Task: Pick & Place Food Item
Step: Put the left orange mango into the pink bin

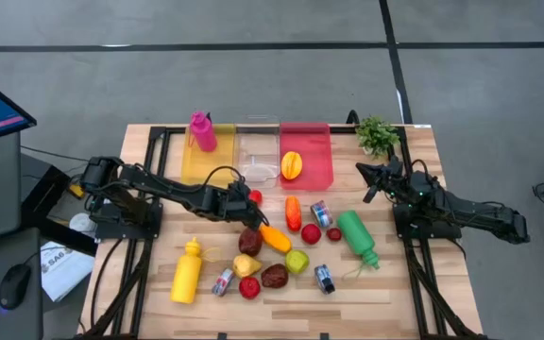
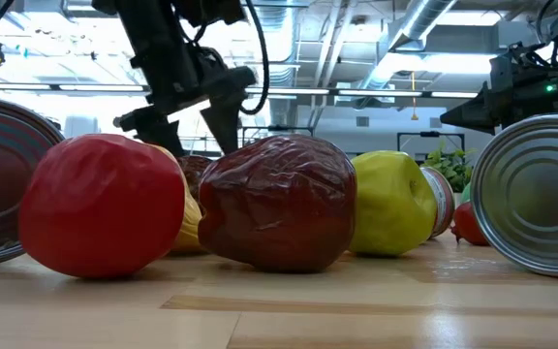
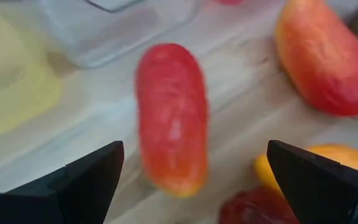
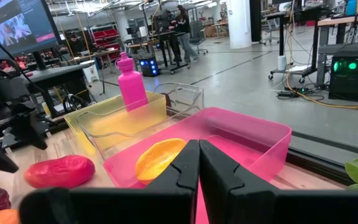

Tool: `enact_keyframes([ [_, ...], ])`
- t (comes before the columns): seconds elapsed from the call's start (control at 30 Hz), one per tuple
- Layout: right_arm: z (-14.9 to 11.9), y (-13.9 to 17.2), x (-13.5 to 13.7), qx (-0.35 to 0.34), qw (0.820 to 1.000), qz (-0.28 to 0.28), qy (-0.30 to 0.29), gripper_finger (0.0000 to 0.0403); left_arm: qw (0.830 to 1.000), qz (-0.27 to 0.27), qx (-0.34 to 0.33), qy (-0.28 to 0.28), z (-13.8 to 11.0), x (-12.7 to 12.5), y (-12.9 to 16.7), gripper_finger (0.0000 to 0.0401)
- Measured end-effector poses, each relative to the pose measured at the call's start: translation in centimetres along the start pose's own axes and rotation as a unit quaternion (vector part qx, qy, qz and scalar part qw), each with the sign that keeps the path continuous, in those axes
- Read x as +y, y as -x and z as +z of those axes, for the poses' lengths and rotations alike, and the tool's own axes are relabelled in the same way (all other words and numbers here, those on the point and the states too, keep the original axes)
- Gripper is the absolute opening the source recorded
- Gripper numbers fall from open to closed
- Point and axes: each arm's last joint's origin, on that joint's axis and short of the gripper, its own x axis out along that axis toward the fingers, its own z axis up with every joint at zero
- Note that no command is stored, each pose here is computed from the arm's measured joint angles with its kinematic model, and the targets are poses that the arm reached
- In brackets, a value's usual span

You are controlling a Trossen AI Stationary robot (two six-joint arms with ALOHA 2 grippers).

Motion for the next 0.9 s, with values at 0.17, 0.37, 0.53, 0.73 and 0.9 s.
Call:
enact_keyframes([
  [0.17, 0.0, 0.0, 0.0, 0.002, 1.0, -0.001, 0.001, 0.0006, 1.0, 0.014, 0.003, -0.003, -0.5, -0.5, -2.0, 0.0385],
  [0.37, -0.1, -0.1, 0.0, 0.006, 1.0, -0.001, 0.002, 0.0006, 0.999, 0.043, 0.02, -0.014, -1.6, -0.7, -4.5, 0.0385],
  [0.53, -0.1, -0.1, 0.0, 0.006, 1.0, -0.001, 0.002, 0.0006, 0.998, 0.049, 0.03, -0.012, -1.9, -0.7, -5.7, 0.0381],
  [0.73, -0.1, -0.1, 0.0, 0.006, 1.0, -0.001, 0.002, 0.0006, 0.999, 0.038, 0.027, -0.005, -1.7, -0.9, -5.8, 0.0358],
  [0.9, -0.1, -0.1, 0.0, 0.006, 1.0, -0.001, 0.002, 0.0006, 0.999, 0.033, 0.036, -0.004, -1.7, -0.9, -5.8, 0.032],
])
